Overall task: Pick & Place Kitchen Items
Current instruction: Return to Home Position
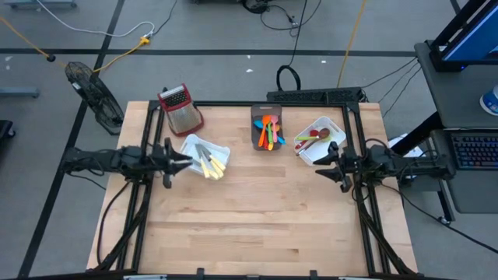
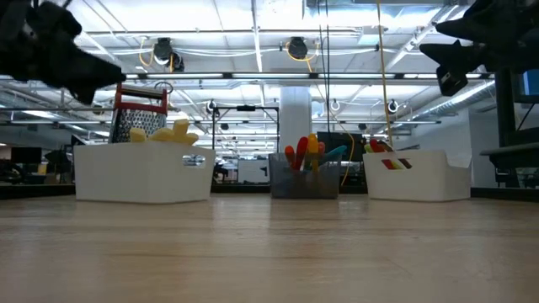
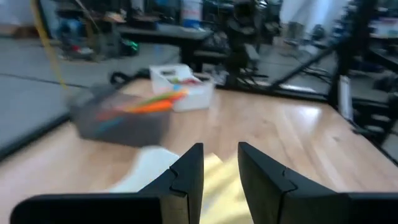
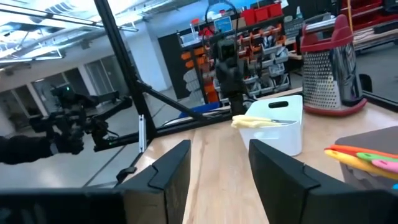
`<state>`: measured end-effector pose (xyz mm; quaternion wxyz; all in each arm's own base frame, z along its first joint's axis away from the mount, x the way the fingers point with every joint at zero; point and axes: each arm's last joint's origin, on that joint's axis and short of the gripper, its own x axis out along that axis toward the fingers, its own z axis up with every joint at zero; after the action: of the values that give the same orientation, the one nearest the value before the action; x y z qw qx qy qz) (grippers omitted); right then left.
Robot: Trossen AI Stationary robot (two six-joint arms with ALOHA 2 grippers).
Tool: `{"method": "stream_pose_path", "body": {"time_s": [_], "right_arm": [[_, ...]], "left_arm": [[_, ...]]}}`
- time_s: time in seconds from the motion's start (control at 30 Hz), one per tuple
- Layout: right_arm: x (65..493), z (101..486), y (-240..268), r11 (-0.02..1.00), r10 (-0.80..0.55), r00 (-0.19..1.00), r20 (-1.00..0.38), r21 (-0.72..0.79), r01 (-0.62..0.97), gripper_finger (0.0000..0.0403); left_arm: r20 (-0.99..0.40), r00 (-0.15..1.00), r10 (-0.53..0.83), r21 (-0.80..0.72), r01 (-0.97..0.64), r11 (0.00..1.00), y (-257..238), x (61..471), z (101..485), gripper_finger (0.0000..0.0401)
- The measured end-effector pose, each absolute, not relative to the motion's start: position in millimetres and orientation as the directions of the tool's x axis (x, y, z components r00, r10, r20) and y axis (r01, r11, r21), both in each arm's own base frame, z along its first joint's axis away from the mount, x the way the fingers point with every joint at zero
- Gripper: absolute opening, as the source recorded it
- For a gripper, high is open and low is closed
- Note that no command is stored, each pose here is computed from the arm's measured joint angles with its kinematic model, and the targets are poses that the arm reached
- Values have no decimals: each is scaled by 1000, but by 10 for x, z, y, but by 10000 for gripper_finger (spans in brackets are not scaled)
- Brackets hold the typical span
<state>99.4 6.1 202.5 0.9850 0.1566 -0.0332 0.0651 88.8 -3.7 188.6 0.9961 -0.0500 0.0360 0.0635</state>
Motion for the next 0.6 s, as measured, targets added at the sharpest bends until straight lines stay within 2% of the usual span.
{"method": "stream_pose_path", "body": {"time_s": [0.13, 0.33, 0.6], "right_arm": [[973, 2013, 60, 944, 117, 990, 78, 301, -136, 155], [969, 1996, 60, 951, 118, 991, 62, 281, -131, 155], [970, 1987, 60, 962, 118, 992, 53, 243, -127, 155]], "left_arm": [[-63, 994, 92, -163, -101, 981, -52, 950, 1729, 102], [-43, 998, 40, -86, -44, 995, -67, 954, 1735, 102], [-53, 999, 12, -77, -16, 997, -75, 954, 1726, 102]]}}
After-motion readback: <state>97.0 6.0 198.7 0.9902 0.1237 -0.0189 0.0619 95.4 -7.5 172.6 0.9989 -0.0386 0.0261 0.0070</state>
